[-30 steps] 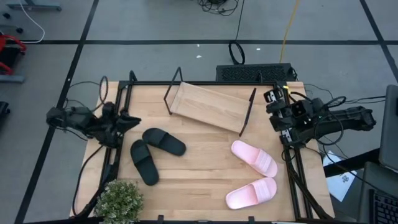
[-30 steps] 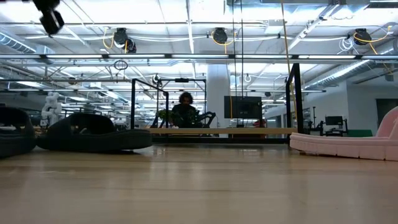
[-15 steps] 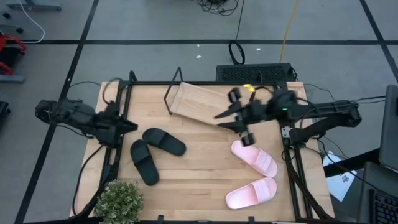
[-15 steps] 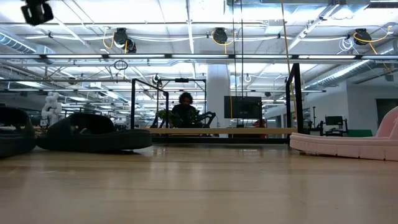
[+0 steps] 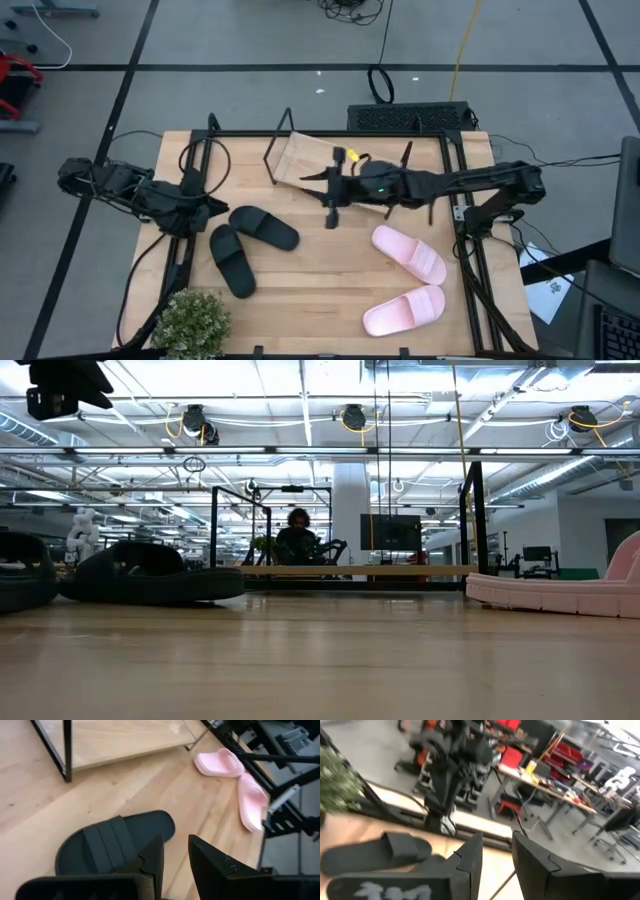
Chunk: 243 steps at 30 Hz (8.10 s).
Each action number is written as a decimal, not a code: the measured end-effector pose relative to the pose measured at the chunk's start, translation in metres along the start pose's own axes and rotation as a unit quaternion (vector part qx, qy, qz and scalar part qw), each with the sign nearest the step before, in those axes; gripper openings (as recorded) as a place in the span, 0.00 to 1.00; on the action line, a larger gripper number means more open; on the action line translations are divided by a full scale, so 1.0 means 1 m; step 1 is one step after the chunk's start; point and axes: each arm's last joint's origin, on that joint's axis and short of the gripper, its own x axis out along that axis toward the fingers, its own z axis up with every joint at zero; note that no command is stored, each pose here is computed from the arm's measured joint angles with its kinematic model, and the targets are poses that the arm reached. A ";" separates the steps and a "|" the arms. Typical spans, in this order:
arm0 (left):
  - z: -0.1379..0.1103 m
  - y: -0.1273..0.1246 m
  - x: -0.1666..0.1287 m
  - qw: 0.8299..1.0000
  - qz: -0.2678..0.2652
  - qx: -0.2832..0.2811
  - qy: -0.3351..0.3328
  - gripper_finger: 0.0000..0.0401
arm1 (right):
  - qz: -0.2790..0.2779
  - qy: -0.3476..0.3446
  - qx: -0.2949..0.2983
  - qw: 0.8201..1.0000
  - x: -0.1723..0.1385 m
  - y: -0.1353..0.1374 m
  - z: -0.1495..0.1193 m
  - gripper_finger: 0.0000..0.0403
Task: Pick and place slides into the shelf
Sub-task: Put the bottom black slipper on the shelf
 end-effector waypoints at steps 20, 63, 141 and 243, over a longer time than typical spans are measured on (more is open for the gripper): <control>0.001 -0.008 0.019 0.998 0.063 -0.023 -0.019 0.21 | 0.048 -0.030 0.101 0.993 0.029 0.025 -0.013 0.24; 0.002 0.010 0.031 0.981 0.170 0.067 0.061 0.21 | 0.072 -0.009 0.071 0.995 0.025 0.041 -0.014 0.24; -0.094 -0.072 0.087 0.932 0.221 0.003 0.287 0.21 | 0.052 0.028 0.079 0.995 0.030 0.023 -0.027 0.24; -0.071 -0.121 0.094 0.915 0.286 0.088 0.272 0.71 | 0.052 0.027 0.070 0.996 0.030 0.023 -0.026 0.24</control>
